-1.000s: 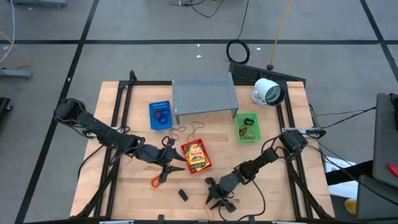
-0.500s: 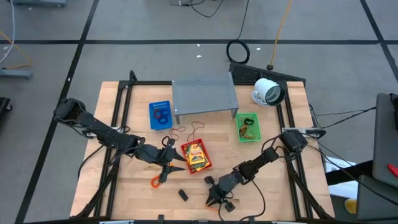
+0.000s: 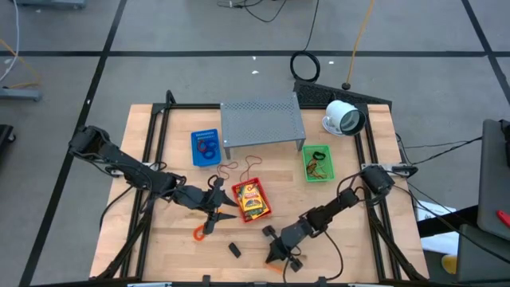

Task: Pick & Place Office Desk Supplies
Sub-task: Put the orange rubber band into the green bin

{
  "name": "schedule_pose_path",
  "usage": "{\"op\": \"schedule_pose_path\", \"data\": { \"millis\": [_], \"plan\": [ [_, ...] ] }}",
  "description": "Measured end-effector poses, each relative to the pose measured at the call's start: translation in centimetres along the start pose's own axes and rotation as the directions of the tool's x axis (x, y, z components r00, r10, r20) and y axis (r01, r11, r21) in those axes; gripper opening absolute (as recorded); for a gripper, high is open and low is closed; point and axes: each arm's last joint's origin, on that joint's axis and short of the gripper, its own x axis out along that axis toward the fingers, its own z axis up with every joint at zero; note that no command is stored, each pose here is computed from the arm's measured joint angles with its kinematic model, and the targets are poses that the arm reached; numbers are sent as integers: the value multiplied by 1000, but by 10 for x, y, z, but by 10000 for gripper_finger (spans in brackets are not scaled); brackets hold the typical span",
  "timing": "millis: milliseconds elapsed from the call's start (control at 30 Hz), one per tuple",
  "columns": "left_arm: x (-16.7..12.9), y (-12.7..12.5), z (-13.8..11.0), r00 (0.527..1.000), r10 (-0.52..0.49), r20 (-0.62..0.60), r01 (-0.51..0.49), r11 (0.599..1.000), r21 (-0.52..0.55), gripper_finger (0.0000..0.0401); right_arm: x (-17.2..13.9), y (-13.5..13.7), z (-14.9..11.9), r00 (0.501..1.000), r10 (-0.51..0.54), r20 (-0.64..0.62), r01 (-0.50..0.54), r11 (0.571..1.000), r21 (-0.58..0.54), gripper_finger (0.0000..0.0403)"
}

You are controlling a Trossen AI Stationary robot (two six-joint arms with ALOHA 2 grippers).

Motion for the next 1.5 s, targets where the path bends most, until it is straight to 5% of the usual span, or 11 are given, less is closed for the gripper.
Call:
{"op": "schedule_pose_path", "data": {
  "millis": [300, 500, 767, 1100, 1300, 1500],
  "plan": [
    [0, 0, 1, 1000, -2, 8, 2, 1000, -15, 184, -29, -9, 36, 991, -133, 2, 133, 991, -26, 0],
    [0, 0, 1, 1000, -1, 10, 2, 999, -52, 184, -73, -13, 68, 943, -327, -65, 327, 945, -12, 0],
    [0, 0, 1, 1000, -1, 8, 2, 996, -91, 184, -88, 5, 71, 997, -49, -52, 58, 977, 204, 11],
    [0, 2, 1, 1000, 6, 8, -5, 997, -80, 184, -58, 14, 50, 999, -8, 48, -6, 959, 283, 136],
    [1, 5, 2, 1000, 16, 8, -15, 996, -88, 184, -44, 10, 35, 997, -65, 45, 51, 964, 262, 228],
    [1, 5, 2, 1000, 16, 7, -15, 996, -89, 184, -29, 6, 17, 997, -68, 41, 56, 966, 251, 261]
  ]
}}
